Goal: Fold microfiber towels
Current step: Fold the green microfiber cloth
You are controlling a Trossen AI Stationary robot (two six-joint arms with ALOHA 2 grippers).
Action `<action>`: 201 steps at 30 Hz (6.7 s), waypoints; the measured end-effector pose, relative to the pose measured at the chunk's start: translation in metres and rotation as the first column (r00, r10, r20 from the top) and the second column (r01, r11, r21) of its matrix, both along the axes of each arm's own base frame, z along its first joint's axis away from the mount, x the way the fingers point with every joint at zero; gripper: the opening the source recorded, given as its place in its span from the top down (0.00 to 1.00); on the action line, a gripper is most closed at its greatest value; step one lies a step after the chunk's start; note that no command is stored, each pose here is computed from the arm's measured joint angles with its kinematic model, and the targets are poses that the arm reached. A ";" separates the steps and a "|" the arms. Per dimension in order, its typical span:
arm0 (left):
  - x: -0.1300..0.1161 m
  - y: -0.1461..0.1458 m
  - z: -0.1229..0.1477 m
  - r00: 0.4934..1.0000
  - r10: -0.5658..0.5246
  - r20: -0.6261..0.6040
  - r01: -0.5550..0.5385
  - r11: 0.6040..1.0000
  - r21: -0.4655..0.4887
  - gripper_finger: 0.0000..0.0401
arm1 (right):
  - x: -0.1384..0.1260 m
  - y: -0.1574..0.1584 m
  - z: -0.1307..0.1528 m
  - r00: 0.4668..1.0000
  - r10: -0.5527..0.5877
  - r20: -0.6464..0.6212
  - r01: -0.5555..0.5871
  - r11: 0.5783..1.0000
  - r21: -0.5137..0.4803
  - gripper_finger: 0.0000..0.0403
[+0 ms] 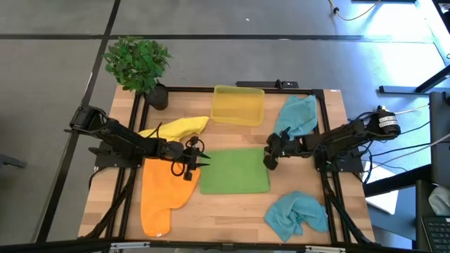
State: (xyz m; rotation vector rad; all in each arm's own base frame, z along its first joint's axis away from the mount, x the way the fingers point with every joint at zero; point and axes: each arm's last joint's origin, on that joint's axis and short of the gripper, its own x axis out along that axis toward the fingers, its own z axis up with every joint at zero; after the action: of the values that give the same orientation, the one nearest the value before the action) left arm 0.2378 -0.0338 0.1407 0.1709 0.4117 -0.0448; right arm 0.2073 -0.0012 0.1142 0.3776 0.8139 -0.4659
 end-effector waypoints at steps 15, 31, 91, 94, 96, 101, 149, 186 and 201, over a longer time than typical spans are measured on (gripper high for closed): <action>-0.003 0.000 -0.005 0.998 0.014 -0.062 -0.015 1.000 -0.019 0.73 | -0.007 -0.001 0.012 1.000 -0.006 0.016 0.005 1.000 0.016 0.72; -0.005 0.020 -0.012 0.982 0.127 -0.140 -0.129 0.992 -0.007 0.74 | 0.002 0.007 0.030 0.971 0.172 0.166 -0.164 0.985 -0.062 0.76; 0.048 -0.054 -0.020 0.982 -0.038 -0.186 0.030 0.999 -0.044 0.87 | 0.011 0.000 0.022 0.990 0.133 -0.042 -0.136 0.987 -0.090 0.97; 0.051 -0.056 -0.026 0.968 0.000 -0.251 -0.010 0.999 -0.040 0.91 | 0.010 -0.002 0.020 0.991 0.120 -0.064 -0.126 0.987 -0.100 0.97; 0.053 -0.057 -0.029 0.960 0.011 -0.281 -0.027 0.998 -0.052 0.96 | 0.009 -0.006 0.019 0.991 0.111 -0.081 -0.119 0.987 -0.104 0.97; 0.052 -0.056 -0.031 0.935 0.024 -0.353 -0.039 0.999 -0.035 0.99 | 0.006 -0.013 0.017 0.989 0.092 -0.116 -0.103 0.990 -0.096 0.99; 0.068 -0.015 0.007 0.820 0.166 -0.547 -0.058 0.976 0.209 0.91 | 0.008 0.098 0.024 0.918 0.351 -0.185 -0.266 0.890 0.370 1.00; 0.177 -0.115 -0.054 0.967 -0.174 -0.185 0.167 0.985 -0.051 1.00 | 0.092 -0.025 0.001 0.926 0.376 -0.028 -0.374 0.926 0.052 1.00; 0.160 -0.115 -0.048 0.879 -0.234 -0.416 0.230 0.971 -0.059 1.00 | 0.083 -0.024 0.001 0.951 0.280 -0.130 -0.271 0.959 0.085 1.00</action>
State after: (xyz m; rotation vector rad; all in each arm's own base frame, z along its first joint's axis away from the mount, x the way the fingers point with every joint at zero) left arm 0.3979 -0.1492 0.0926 0.2027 0.8222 -0.3253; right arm 0.2899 -0.0256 0.1150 0.2879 1.0051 -0.2056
